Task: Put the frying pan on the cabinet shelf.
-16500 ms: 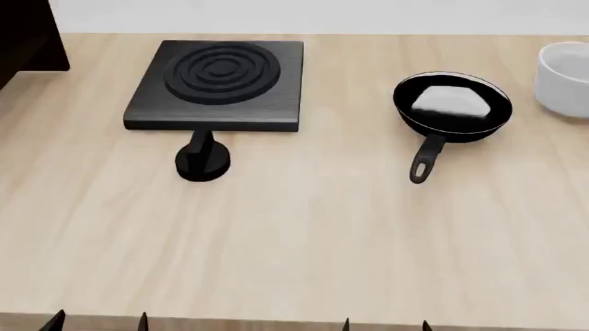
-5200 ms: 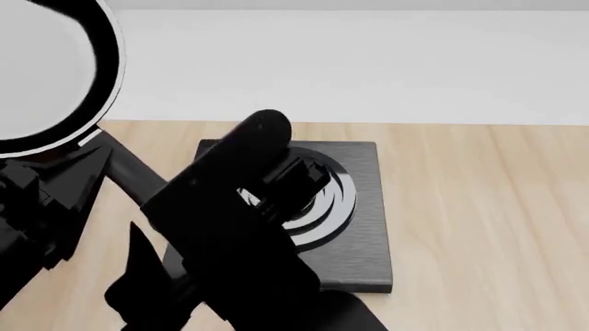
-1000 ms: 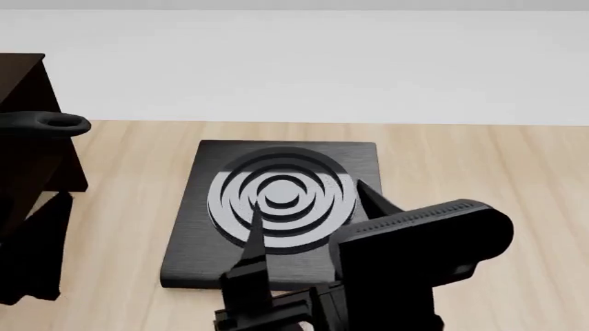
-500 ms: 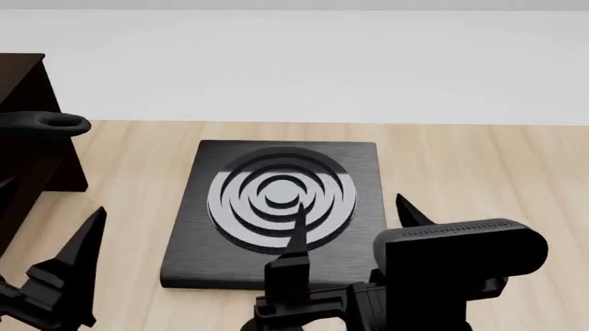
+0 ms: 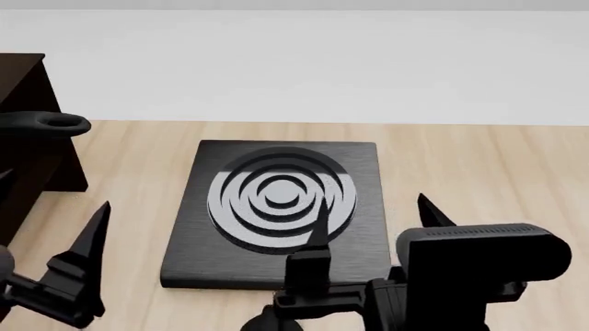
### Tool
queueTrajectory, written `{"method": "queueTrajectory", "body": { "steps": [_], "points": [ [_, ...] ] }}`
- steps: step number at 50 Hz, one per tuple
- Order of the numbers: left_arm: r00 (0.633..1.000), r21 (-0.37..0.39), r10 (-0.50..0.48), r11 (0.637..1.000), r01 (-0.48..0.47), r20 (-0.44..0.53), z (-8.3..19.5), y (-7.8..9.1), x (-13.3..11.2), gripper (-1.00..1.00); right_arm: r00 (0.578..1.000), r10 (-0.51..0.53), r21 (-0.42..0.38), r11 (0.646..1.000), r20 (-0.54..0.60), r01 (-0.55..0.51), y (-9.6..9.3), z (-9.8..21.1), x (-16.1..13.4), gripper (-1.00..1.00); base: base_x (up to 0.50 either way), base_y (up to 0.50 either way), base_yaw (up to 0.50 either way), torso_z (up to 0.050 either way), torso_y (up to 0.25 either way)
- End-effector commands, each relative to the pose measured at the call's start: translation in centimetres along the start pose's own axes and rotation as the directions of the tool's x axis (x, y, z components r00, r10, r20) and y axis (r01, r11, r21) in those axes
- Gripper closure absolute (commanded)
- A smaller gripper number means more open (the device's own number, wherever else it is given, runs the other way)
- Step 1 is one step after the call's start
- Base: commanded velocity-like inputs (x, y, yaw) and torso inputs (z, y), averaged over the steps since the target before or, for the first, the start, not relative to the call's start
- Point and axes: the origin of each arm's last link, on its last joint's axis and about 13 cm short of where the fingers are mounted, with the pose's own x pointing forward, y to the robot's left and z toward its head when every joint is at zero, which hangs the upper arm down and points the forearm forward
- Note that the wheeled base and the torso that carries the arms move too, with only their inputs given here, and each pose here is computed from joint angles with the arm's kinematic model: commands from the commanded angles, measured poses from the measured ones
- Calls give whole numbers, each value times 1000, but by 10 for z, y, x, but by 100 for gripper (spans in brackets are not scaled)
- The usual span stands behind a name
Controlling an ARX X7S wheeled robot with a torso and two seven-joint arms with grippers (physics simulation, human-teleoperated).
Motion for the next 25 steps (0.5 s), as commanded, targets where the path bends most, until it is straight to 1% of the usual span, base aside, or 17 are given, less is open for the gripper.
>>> {"method": "queueTrajectory", "body": {
  "steps": [1, 2, 3, 4, 5, 8, 9, 10, 11, 12, 13, 16, 18, 22, 25],
  "points": [
    [999, -101, 55, 993, -55, -3, 3, 1, 6, -100, 988, -112, 35, 993, 101, 109, -8, 6, 7, -100, 0, 0, 0, 0, 0],
    [998, -120, 63, 991, -62, 3, 4, 2, 6, -100, 982, -143, 42, 989, 124, 138, -9, 8, 7, -100, 0, 0, -9, 0, 0],
    [998, -143, 68, 987, -66, 3, 6, 2, 6, -100, 971, -175, 67, 984, 161, 166, -11, 11, 7, -100, 0, 10, 0, 0, 0],
    [997, -159, 74, 985, -72, 3, 8, 2, 6, -100, 971, -174, 57, 984, 161, 167, -11, 12, 6, -100, 0, 0, 0, 0, 0],
    [997, -159, 79, 984, -76, 12, 11, 2, 5, -100, 970, -167, 30, 986, 177, 164, -12, 15, 5, -100, 0, 0, 0, 0, 0],
    [997, -149, 77, 986, -73, 26, 18, 1, 3, -100, 972, -153, 27, 988, 180, 151, -10, 22, 1, -100, 0, 3, -3, 0, 0],
    [997, -153, 76, 986, -71, 28, 22, 0, 2, -100, 972, -146, 9, 989, 185, 147, -10, 24, 0, -100, 0, 10, -9, 0, 0],
    [997, -189, 75, 979, -69, 25, 26, -1, 2, -100, 972, -142, -5, 989, 186, 145, -9, 27, -1, -100, 0, 0, 0, 0, 0],
    [998, -271, 59, 961, -50, 26, 31, -3, 1, -100, 972, -141, -3, 990, 187, 144, -9, 28, -2, -100, 0, 0, 0, 0, 0],
    [998, -283, 48, 958, -39, 27, 34, -4, 0, -100, 972, -142, -2, 989, 189, 145, -9, 29, -3, -100, 0, 10, -9, 0, 0],
    [999, -251, 47, 967, -39, 27, 39, -7, -1, -100, 971, -141, -2, 989, 195, 145, -9, 31, -4, -100, 0, 0, 0, 0, 0],
    [999, -195, 31, 980, -22, 39, 51, -13, -4, -100, 969, -135, -1, 990, 206, 139, -8, 38, -7, -100, 0, 3, -3, 0, 0],
    [998, -156, 37, 987, -28, 52, 58, -15, -6, -100, 969, -128, -5, 991, 211, 132, -6, 44, -10, -100, 0, 0, 0, 0, 0],
    [997, -152, 27, 988, -15, 76, 70, -20, -11, -100, 968, -120, -43, 990, 222, 133, -5, 52, -15, -100, 0, 2, -5, 0, 0],
    [995, -127, 13, 992, 0, 96, 80, -24, -15, -100, 966, -116, -59, 989, 229, 133, -4, 56, -18, -100, 0, 3, 0, 0, 0]
  ]
}}
